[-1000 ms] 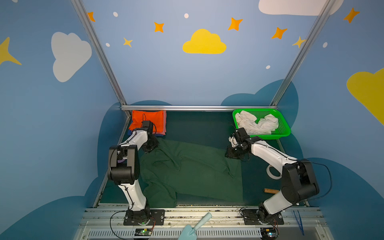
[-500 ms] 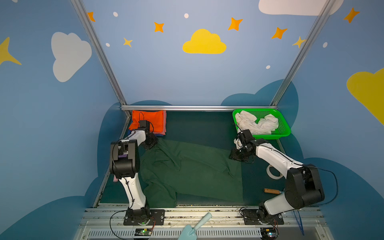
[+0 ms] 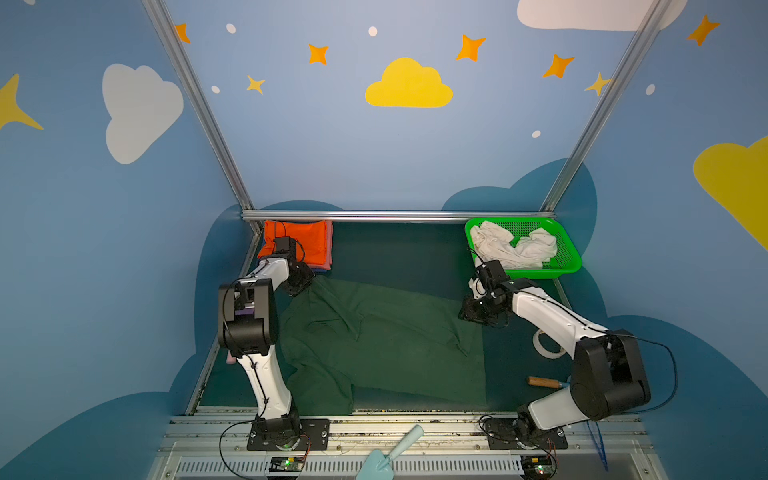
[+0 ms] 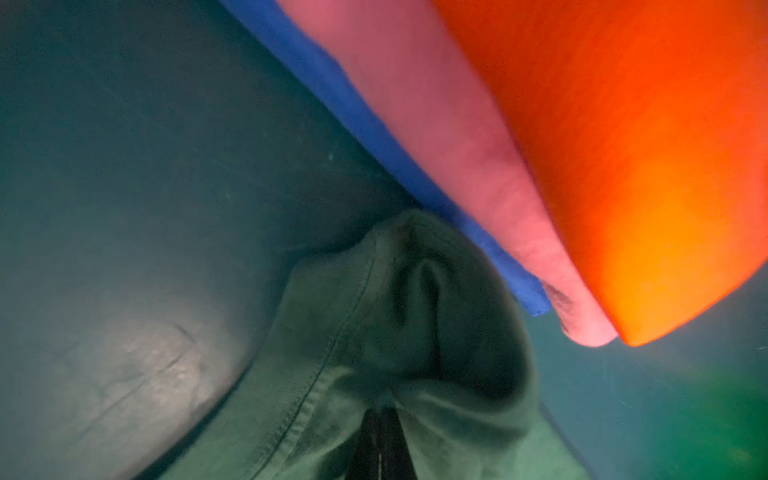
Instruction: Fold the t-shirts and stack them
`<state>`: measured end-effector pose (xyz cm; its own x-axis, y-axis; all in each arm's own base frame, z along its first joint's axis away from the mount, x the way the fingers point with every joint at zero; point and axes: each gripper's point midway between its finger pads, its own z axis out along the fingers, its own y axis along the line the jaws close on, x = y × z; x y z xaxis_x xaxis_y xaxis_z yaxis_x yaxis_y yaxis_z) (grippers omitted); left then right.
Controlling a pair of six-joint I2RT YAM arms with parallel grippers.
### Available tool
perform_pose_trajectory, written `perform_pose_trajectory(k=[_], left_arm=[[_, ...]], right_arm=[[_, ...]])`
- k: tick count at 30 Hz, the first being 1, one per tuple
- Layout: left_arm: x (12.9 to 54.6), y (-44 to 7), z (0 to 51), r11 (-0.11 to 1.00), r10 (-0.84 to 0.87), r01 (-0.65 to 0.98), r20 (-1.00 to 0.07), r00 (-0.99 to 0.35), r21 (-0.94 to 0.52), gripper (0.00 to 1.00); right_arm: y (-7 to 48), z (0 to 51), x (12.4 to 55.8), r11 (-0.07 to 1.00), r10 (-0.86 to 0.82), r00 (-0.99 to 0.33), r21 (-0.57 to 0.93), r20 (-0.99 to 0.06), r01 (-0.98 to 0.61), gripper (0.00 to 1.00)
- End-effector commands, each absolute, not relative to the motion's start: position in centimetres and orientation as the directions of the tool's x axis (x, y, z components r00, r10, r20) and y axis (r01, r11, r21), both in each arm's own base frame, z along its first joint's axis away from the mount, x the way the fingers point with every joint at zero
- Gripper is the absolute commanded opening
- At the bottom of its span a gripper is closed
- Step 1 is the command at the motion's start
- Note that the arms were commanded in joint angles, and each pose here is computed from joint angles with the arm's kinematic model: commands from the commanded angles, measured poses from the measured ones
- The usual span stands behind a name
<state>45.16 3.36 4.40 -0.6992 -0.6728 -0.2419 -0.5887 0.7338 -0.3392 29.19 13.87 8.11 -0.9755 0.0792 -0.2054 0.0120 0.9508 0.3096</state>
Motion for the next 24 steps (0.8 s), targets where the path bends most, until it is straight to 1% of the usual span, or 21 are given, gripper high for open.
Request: perform_pose_trajectory(k=[1,10,17,21,24], left_arm=[[45.7,4.6,6.9,0.756,-0.652,-0.570,-0.295,-0.698,-0.322,0.05],[46.9,5.3,7.5,0.790,-0.611,-0.540,-0.284,-0.739,-0.291,0.05],[47.3,5.9,6.9,0.805,-0.591,-0.535,-0.257,-0.765,-0.257,0.05],[47.4,5.9,6.3,0.802,-0.594,-0.538,-0.248,-0.766,-0.259,0.05],[47.5,6.0,6.1,0.801,-0.595,-0.541,-0.246,-0.765,-0.255,0.05]], right_arm=[[13.2,7.6,28.3,0.956,0.087,-0.980,0.293,-0.179,0.031,0.38],[11.0,6.3,27.9,0.955,0.157,-0.978,0.273,-0.134,0.116,0.40],[10.0,4.7,27.0,0.960,0.185,-0.979,0.230,-0.082,0.162,0.44],[10.6,4.4,27.0,0.953,0.184,-0.981,0.256,-0.068,0.161,0.42],[10.3,4.2,27.0,0.955,0.190,-0.979,0.247,-0.072,0.167,0.43]])
